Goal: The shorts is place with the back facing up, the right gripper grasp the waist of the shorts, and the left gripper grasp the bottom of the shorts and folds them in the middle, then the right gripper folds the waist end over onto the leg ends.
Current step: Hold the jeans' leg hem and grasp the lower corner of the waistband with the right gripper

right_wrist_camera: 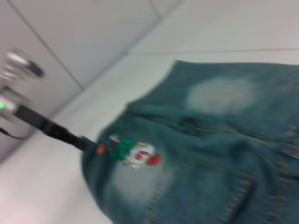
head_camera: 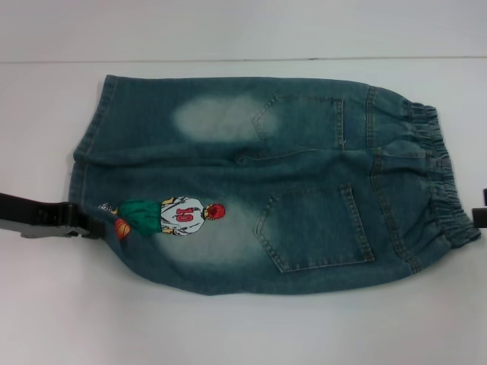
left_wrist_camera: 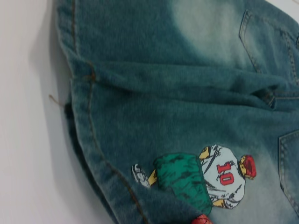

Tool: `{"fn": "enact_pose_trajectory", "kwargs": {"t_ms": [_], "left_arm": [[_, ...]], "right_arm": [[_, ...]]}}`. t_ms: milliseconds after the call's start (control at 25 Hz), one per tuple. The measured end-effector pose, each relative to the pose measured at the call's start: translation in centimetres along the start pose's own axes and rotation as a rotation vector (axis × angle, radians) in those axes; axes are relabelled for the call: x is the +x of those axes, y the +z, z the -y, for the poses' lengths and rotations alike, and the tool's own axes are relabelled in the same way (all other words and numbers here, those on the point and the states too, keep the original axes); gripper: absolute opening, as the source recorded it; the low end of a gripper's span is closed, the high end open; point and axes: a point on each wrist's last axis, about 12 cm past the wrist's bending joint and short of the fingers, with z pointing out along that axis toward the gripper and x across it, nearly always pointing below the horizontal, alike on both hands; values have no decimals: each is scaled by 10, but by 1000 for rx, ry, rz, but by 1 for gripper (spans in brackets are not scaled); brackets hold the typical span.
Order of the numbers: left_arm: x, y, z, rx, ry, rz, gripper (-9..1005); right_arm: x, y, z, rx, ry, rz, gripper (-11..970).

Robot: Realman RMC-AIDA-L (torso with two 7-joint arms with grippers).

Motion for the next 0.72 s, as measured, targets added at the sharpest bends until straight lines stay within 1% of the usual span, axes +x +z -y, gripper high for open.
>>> {"fn": "enact_pose_trajectory", "kwargs": {"t_ms": [160, 320, 520, 720], "left_arm": [[-1, 0, 1, 15, 4, 16, 45], [-3, 0, 3, 28, 5, 26, 45], [-5, -1, 4, 33, 9, 30, 45], [-5, -1, 4, 33, 9, 31, 45]], "right_arm": [[-2, -6, 10, 83, 28, -45, 912], [-12, -4, 19, 150, 80, -105, 912], [-32, 5, 21, 198, 140, -201, 912], [-50, 13, 20, 242, 158, -295, 912]]}}
